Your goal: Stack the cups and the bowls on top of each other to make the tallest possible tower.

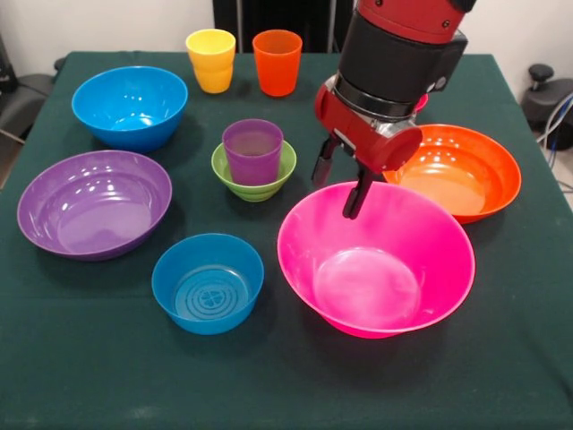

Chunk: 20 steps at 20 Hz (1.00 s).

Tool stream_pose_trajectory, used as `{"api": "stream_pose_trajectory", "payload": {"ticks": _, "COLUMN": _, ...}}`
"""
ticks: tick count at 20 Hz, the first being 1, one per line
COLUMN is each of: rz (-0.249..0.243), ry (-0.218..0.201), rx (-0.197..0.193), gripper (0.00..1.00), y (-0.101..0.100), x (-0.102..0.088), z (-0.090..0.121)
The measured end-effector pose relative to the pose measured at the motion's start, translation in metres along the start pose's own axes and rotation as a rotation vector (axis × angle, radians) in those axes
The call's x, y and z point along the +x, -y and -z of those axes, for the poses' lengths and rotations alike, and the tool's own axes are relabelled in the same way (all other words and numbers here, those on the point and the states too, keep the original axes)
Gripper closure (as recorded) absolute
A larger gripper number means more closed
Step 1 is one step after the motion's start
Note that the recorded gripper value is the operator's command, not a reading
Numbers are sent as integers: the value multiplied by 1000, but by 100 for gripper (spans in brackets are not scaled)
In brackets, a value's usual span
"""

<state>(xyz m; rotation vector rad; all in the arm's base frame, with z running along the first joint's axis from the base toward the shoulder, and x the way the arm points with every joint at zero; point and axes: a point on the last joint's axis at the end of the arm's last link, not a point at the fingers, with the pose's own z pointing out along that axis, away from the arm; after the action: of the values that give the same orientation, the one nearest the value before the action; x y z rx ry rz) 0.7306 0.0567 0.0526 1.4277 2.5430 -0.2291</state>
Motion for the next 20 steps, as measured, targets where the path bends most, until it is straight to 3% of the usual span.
{"api": "stream_pose_trajectory", "payload": {"ticks": 9, "rz": 4, "ry": -9, "rx": 21, "gripper": 0, "y": 6, "x": 5, "z": -14}}
{"api": "stream_pose_trajectory", "payload": {"ticks": 20, "rz": -1, "ry": -25, "rx": 63, "gripper": 0, "y": 21, "x": 3, "z": -52}}
